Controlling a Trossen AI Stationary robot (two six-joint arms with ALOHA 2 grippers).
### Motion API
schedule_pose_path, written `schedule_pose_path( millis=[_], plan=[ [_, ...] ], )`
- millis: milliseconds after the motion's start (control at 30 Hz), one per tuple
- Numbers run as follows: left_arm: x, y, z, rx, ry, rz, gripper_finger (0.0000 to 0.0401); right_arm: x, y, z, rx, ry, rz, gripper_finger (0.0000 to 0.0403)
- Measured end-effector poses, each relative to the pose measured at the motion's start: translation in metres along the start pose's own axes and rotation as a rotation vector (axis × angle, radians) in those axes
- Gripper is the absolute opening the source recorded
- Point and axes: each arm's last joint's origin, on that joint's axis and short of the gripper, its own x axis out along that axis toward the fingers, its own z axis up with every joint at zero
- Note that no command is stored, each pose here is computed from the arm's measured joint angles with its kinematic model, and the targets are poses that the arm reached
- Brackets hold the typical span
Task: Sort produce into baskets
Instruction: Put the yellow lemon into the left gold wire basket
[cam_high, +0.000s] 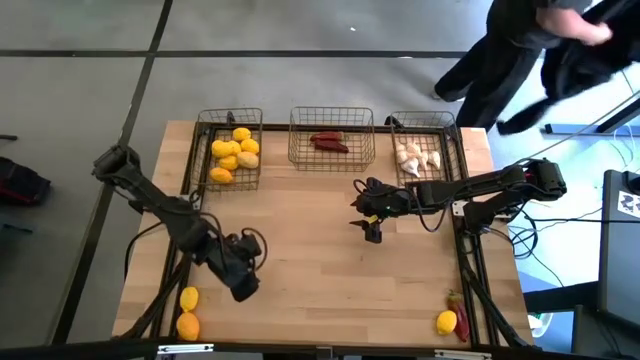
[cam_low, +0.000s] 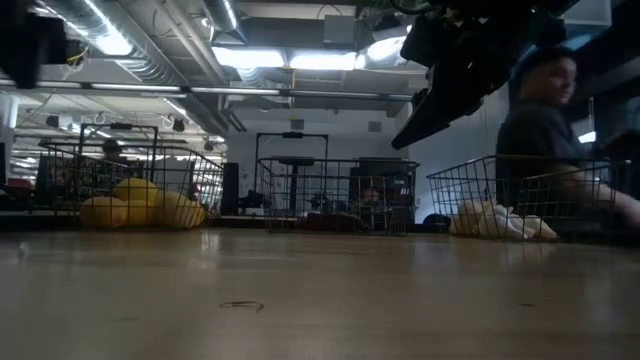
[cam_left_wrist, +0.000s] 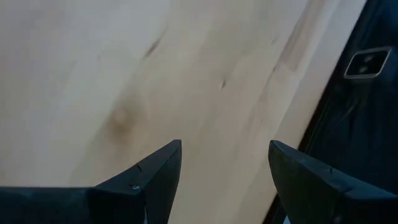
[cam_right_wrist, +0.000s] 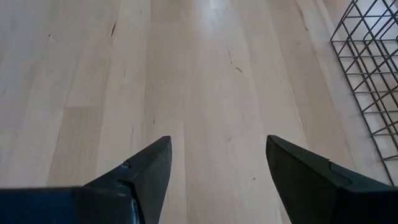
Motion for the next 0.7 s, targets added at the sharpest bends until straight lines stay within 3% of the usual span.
schedule_pose_path(
  millis=[167, 533, 700],
  plan=[
    [0.009, -0.004, -0.016, -0.047, 0.055, 0.043, 0.0235, 0.0, 0.0, 0.0, 0.0, 0.0, 0.0, 0.0256],
    [0.014, -0.002, -0.06, -0.244, 0.326, 0.206, 0.0235, 0.0, 0.0, 0.0, -0.002, -0.003, 0.0, 0.0256],
    [0.015, 0.002, -0.076, -0.33, 0.426, 0.33, 0.0235, 0.0, 0.0, 0.0, -0.004, -0.002, 0.0, 0.0256]
  ],
)
